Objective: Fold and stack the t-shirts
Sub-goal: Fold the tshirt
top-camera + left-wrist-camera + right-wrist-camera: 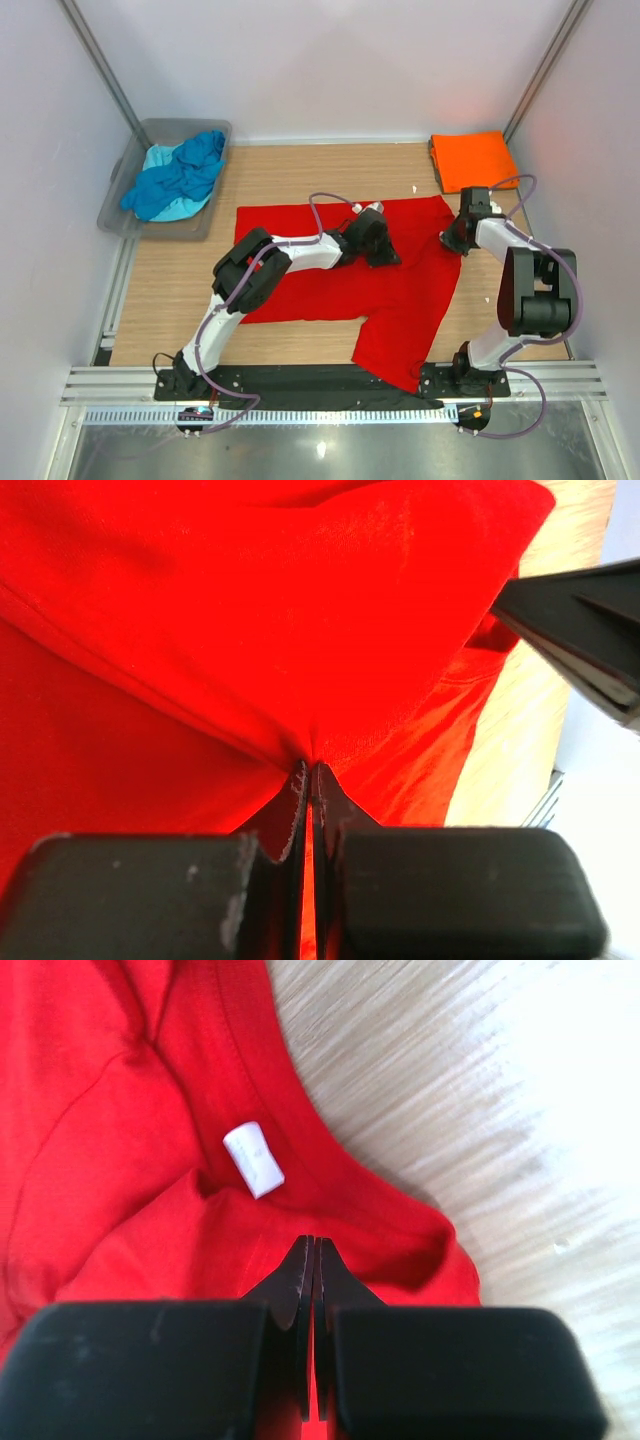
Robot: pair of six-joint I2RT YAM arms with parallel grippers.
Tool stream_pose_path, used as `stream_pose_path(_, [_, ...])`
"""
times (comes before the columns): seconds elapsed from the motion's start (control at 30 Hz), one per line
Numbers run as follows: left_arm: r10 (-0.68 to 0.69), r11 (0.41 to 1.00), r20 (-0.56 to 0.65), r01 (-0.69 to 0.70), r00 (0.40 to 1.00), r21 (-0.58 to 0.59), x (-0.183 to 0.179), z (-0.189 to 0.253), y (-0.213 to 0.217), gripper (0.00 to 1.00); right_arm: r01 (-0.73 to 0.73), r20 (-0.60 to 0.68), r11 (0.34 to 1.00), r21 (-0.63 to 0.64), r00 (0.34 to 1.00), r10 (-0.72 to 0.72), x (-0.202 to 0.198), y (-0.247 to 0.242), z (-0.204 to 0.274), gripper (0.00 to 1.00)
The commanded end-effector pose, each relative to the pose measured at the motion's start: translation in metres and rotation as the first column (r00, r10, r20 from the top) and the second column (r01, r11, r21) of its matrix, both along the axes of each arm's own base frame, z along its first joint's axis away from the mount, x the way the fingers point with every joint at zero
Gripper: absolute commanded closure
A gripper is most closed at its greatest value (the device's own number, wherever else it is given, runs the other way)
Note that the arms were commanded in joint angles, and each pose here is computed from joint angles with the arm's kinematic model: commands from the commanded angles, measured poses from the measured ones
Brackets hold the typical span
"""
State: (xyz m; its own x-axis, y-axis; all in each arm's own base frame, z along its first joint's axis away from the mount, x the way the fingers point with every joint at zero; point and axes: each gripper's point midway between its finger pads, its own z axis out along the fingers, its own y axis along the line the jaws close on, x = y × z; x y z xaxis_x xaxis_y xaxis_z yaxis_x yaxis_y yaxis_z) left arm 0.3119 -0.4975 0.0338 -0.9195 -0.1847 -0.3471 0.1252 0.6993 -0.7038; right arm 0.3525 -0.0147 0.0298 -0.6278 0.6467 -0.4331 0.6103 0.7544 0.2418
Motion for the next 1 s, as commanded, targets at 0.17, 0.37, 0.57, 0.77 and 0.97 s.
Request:
stream_pose_path(0.17, [-0.035,0.999,0.090,0.036,0.995,-0.016,0.003,0.053,-0.004,1.00,0.014,0.071,0.999,-0.034,0.997,-0.012,-0.014,-0.005,0.045,0.99])
stream_pose_path(0.37, [-0.035,0.999,0.080,0.036,0.996,-0.016,0.003,0.053,-0.006,1.00,-0.035,0.098,0.999,-0.023,0.995,0.037,-0.011,0.000,0.040,0.99])
stream_pose_path(0.57, [-0.028,0.999,0.068,0.026,0.997,0.021,0.006,0.045,-0.004,1.00,-0.068,0.137,0.997,-0.023,0.988,0.071,0.007,0.002,0.028,0.80])
stream_pose_path(0.77, [-0.016,0.999,0.060,0.014,0.998,0.041,0.008,0.035,-0.002,1.00,-0.096,0.129,0.995,-0.017,0.987,0.098,0.019,0.005,0.013,0.73])
stream_pose_path(0.97, [-0.018,0.999,0.064,0.015,0.998,0.046,0.009,0.034,-0.002,1.00,-0.091,0.091,0.995,-0.029,0.991,0.094,0.022,0.001,0.000,0.69])
